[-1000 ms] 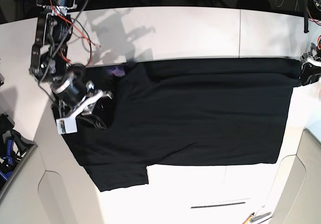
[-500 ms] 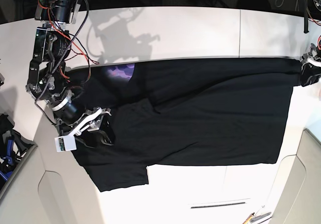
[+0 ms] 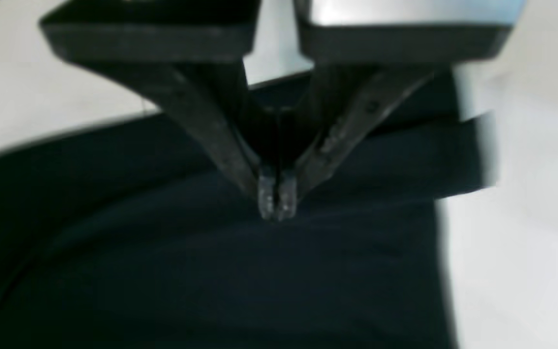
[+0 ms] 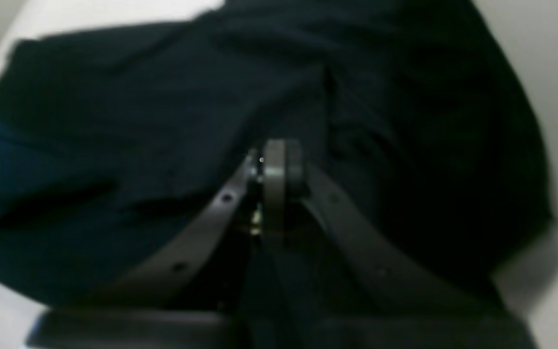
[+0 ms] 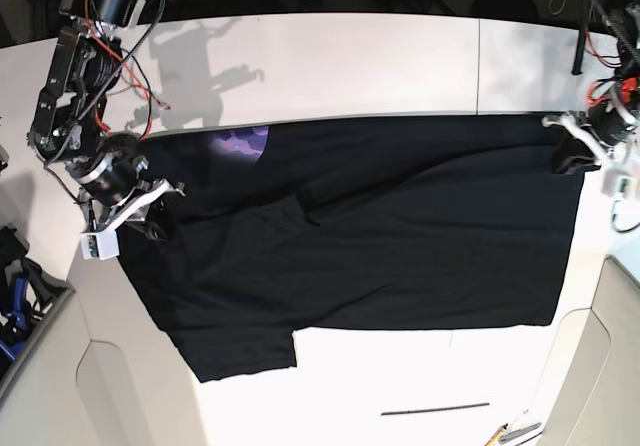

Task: Fold the T-shirt properly
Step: 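Grasp the shirt edge with both grippers and drag it toward the robot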

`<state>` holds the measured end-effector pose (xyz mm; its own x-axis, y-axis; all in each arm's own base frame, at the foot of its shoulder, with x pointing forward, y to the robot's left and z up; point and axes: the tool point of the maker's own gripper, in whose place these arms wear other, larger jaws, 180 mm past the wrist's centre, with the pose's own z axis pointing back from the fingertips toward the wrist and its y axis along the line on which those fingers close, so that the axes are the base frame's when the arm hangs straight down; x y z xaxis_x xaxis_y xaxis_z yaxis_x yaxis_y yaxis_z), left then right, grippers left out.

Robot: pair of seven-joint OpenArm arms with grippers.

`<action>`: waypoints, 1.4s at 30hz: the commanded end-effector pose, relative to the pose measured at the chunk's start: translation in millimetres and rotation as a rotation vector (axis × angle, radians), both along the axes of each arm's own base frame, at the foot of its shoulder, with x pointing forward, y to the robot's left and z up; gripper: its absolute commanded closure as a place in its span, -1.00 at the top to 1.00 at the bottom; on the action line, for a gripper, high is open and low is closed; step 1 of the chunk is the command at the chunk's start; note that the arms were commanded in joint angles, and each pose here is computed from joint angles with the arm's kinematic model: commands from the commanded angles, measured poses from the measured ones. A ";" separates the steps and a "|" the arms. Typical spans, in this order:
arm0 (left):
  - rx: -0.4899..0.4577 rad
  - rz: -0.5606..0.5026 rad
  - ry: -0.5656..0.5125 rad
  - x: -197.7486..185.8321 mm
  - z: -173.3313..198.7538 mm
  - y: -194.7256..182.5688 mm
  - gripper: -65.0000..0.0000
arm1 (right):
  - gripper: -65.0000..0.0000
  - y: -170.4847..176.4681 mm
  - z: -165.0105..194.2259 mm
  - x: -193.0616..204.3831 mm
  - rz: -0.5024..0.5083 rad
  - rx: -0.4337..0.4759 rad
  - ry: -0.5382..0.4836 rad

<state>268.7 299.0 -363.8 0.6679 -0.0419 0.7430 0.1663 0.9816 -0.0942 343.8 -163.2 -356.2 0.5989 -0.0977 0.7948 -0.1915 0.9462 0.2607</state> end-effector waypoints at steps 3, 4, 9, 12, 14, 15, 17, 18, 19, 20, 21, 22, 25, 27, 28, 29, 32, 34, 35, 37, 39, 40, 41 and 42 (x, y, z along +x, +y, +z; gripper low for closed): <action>0.148 0.106 -0.039 15.3 3.6 24.0 -1.00 | -1.00 -15.2 -5.4 -1.6 -0.035 -0.034 -0.006; 0.182 0.131 -0.016 13.8 -2.8 28.3 -1.00 | -1.00 -19.1 -14.3 -4.8 -0.042 -0.041 0.022; 0.238 0.160 0.132 -9.0 -40.4 36.2 -1.00 | -1.00 -35.9 -55.8 -26.7 -0.053 -0.033 0.154; 0.239 0.172 0.225 -26.0 -55.7 41.0 -1.00 | -1.00 -41.7 -65.7 -43.7 -0.048 -0.013 0.204; 0.242 0.181 0.263 -37.5 -60.7 44.4 -1.00 | -1.00 -43.9 -68.4 -55.1 -0.038 -0.007 0.237; 0.232 0.189 0.269 -42.5 -62.1 45.6 -1.00 | -1.00 -44.1 -69.2 -60.7 -0.033 -0.010 0.250; 0.218 0.206 0.287 -55.2 -65.3 49.3 -1.00 | -1.00 -44.1 -68.5 -70.5 -0.023 -0.020 0.264; 0.212 0.215 0.296 -62.2 -66.5 51.3 -1.00 | -1.00 -44.2 -67.4 -75.4 -0.018 -0.030 0.267; 0.210 0.220 0.307 -70.2 -67.7 53.2 -1.00 | -1.00 -44.2 -65.6 -79.9 -0.013 -0.040 0.267; 0.207 0.227 0.315 -77.5 -68.0 54.9 -1.00 | -1.00 -44.5 -63.8 -84.9 -0.006 -0.052 0.267; 0.201 0.234 0.322 -84.9 -67.9 56.2 -1.00 | -1.00 -44.8 -61.4 -89.2 -0.001 -0.064 0.264; 0.193 0.242 0.328 -92.0 -67.6 57.1 -1.00 | -1.00 -45.2 -59.6 -94.6 0.003 -0.075 0.265; 0.177 0.249 0.356 -112.0 -65.5 56.5 -1.00 | -1.00 -45.3 -57.3 -111.9 0.017 -0.101 0.288; 0.162 0.242 0.372 -123.0 -63.6 51.7 -1.00 | -1.00 -46.4 -58.7 -124.5 0.022 -0.114 0.314; 0.153 0.244 0.373 -127.1 -62.4 49.1 -1.00 | -1.00 -46.8 -59.9 -130.3 0.023 -0.118 0.325; 0.149 0.244 0.374 -131.6 -61.8 46.4 -1.00 | -1.00 -47.7 -61.6 -136.4 0.021 -0.120 0.336; 0.135 0.224 0.376 -141.9 -60.8 33.1 -1.00 | -1.00 -49.5 -67.3 -152.5 0.016 -0.116 0.369; 0.125 0.198 0.380 -147.5 -61.1 23.3 -1.00 | -1.00 -49.9 -69.6 -160.8 0.010 -0.103 0.383; 0.120 0.189 0.379 -149.1 -61.0 19.2 -1.00 | -1.00 -50.5 -70.4 -164.3 0.007 -0.096 0.390; 0.121 0.185 0.375 -149.3 -59.5 17.4 -1.00 | -1.00 -51.6 -70.4 -168.6 -0.002 -0.081 0.397; 0.124 0.184 0.347 -143.3 -54.4 17.4 -1.00 | -1.00 -52.5 -68.3 -169.3 -0.012 -0.057 0.400; 0.127 0.184 0.326 -139.2 -50.5 17.3 -1.00 | -1.00 -52.8 -64.6 -167.4 -0.019 -0.040 0.388; 0.132 0.185 0.311 -135.9 -46.3 18.1 -1.00 | -1.00 -53.5 -59.8 -164.5 -0.026 -0.028 0.371; 0.139 0.189 0.292 -132.2 -40.9 19.9 -1.00 | -1.00 -54.9 -53.9 -160.8 -0.032 -0.024 0.349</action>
<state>138.5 316.5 -408.1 0.8514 0.0341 0.5235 -0.0479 0.9988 0.0129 179.1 -213.1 -417.9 0.8470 -0.1103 0.5200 -0.0571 0.9537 0.2953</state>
